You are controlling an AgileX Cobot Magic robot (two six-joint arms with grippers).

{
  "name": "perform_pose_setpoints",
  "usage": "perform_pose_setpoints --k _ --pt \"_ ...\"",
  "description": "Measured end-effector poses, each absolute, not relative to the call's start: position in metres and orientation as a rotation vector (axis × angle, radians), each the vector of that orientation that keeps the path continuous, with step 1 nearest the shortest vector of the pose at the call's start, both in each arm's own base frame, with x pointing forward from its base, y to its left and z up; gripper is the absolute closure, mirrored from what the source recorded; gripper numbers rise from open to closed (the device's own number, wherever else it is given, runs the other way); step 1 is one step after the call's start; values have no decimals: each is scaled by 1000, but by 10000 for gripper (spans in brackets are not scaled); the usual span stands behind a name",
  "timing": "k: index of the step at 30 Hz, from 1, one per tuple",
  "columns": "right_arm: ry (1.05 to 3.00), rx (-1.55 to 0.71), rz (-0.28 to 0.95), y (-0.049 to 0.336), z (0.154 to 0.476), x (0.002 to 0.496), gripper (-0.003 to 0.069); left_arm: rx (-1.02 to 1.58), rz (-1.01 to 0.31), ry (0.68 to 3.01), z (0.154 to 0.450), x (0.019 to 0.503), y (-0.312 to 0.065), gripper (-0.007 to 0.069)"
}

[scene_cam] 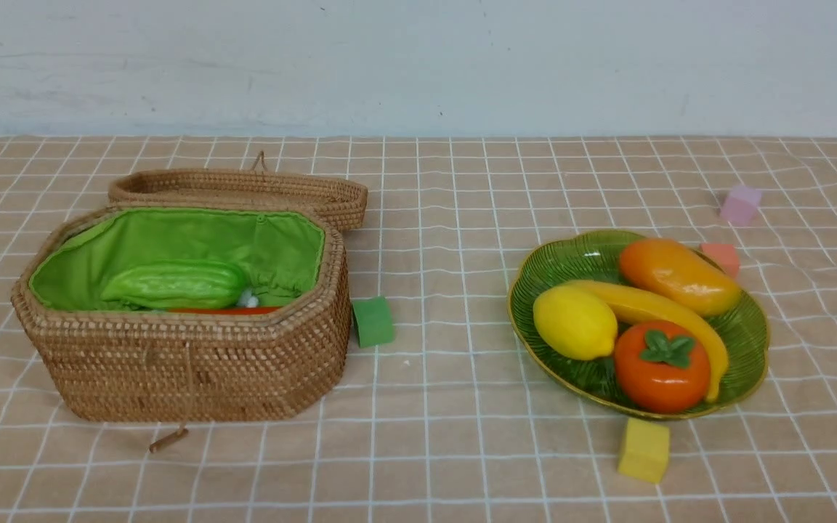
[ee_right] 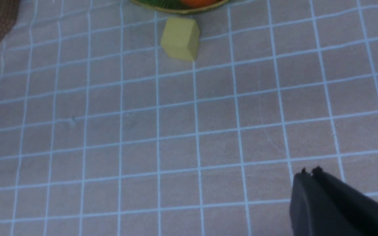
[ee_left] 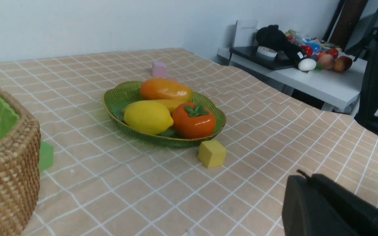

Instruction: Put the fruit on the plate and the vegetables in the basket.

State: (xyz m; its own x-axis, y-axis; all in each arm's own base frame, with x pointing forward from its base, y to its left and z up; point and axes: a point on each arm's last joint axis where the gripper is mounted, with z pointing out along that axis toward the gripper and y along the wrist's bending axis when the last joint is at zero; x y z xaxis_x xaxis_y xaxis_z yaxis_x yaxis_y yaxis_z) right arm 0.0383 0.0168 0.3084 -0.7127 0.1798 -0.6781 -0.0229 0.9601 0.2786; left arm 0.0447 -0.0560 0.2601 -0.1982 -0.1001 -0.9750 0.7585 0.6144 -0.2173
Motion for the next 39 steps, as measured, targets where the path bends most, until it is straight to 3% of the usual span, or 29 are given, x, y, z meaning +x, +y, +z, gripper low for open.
perform_pose_setpoints --k 11,15,20,22,28,39 --pt "2256 162 363 16 306 39 632 577 -835 1639 256 45 -56 638" --pt "2239 158 313 12 305 41 634 577 -835 1640 255 45 -56 638" --pt "2049 44 188 8 280 45 668 578 -835 1640 255 45 -56 638" --pt "1920 20 128 6 244 46 667 578 -834 1641 255 45 -56 638" --pt "1931 38 105 4 174 50 667 578 -834 1641 255 45 -56 638" --pt "1874 49 110 4 175 52 667 578 -834 1643 255 45 -56 638"
